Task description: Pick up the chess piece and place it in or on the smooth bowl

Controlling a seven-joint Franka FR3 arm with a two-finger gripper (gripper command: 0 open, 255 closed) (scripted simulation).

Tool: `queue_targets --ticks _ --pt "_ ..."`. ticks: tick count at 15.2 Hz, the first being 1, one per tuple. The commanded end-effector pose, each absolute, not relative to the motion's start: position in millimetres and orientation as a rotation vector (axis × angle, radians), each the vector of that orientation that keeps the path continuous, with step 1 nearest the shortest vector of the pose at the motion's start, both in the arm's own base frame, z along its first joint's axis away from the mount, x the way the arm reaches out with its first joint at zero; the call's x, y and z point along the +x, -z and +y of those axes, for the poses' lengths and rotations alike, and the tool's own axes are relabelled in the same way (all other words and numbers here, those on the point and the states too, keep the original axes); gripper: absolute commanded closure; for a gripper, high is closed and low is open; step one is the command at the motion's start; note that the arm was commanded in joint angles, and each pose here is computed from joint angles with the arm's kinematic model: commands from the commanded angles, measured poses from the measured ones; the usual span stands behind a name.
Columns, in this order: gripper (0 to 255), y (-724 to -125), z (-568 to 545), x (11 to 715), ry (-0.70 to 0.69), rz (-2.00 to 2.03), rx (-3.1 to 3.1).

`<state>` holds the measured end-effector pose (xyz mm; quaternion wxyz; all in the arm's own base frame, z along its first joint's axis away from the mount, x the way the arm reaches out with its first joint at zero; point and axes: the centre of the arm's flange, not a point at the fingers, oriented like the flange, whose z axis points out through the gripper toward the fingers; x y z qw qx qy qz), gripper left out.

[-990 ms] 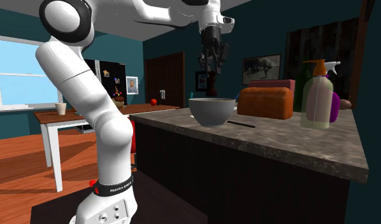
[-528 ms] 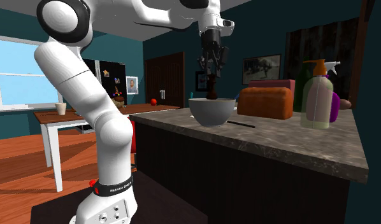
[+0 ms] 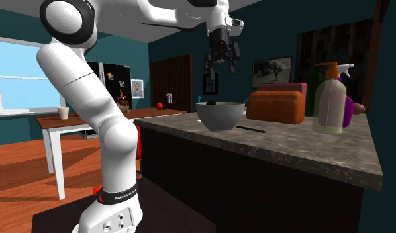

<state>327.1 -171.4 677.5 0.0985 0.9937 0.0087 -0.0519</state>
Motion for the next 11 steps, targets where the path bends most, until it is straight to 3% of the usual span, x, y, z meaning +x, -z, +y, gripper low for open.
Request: queue_targets --ticks 1,3,11 --pt "0 -697.1 -166.8 328.8 0.154 0.026 2.940" --pt "0 -720.1 -162.2 331.2 0.154 0.026 2.940" --pt "0 -720.1 -162.2 331.2 0.154 0.026 2.940"
